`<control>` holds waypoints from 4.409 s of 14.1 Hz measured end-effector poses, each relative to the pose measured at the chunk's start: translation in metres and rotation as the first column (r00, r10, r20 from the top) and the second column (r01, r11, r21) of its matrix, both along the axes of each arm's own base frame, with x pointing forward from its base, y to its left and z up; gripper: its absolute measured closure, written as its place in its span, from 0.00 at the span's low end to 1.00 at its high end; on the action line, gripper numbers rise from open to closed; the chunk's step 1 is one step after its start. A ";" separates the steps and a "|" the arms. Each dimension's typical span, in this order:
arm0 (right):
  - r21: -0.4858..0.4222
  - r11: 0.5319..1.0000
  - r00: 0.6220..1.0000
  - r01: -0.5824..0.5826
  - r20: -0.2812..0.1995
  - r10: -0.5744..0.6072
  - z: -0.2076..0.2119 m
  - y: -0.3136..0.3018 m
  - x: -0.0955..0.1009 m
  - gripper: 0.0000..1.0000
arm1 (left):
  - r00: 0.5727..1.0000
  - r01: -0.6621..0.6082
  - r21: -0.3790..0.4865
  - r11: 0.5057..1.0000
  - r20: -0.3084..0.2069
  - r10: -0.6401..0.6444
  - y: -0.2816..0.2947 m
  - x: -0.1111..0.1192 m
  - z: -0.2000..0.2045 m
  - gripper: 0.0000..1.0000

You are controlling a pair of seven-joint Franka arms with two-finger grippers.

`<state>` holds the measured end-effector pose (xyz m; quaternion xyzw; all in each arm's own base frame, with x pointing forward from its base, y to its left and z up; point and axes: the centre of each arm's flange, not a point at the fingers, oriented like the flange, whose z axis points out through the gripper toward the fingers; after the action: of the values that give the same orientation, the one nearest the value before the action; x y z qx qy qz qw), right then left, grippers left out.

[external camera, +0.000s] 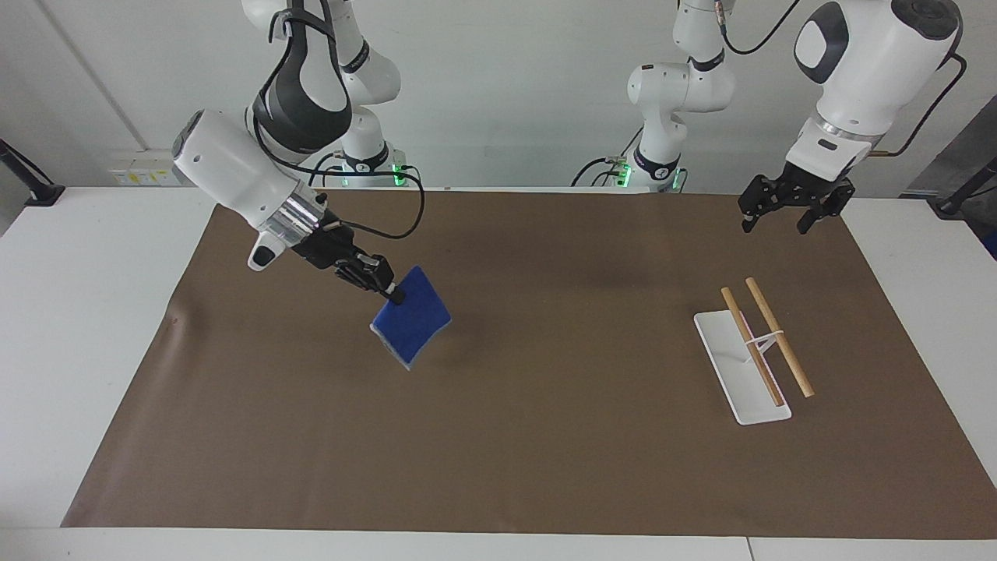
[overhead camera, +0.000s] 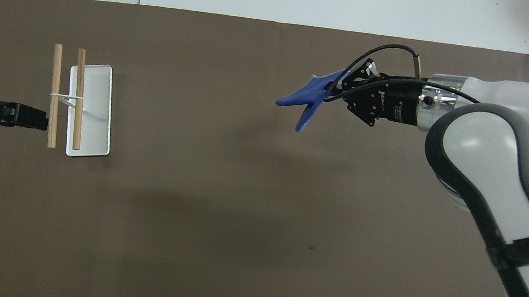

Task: Right arm passes towel to left arm to hang
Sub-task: 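Carry the towel toward the left gripper while the left gripper approaches, then grasp the towel end with the left gripper near the right gripper, then pull the towel with the left gripper while the right gripper releases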

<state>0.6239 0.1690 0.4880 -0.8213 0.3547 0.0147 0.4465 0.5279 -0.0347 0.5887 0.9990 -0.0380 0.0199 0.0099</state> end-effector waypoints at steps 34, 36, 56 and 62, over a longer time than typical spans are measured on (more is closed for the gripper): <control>0.315 0.885 0.928 0.344 -0.257 -0.270 -0.026 0.135 -0.039 0.97 | 0.324 -0.791 -0.602 0.111 -0.259 0.910 -0.203 0.022 -0.107 0.00; 0.314 0.885 0.928 0.345 -0.257 -0.271 -0.026 0.135 -0.039 0.97 | 0.319 -0.785 -0.613 0.093 -0.270 0.908 -0.208 0.021 -0.103 0.00; 0.154 0.959 0.970 0.238 0.018 -0.243 -0.051 0.125 -0.043 0.64 | 0.317 -0.752 -0.649 0.111 -0.209 0.925 -0.168 0.044 -0.109 0.98; -0.341 0.939 0.943 0.042 0.323 0.075 -0.077 0.045 -0.017 0.01 | 0.207 -0.762 -0.645 0.059 -0.155 0.966 -0.072 0.070 -0.121 0.98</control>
<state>0.6071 0.2136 0.4114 -0.8802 0.2647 -0.1818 0.3494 0.5978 -0.1067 0.4681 0.7256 0.5859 0.1938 0.3045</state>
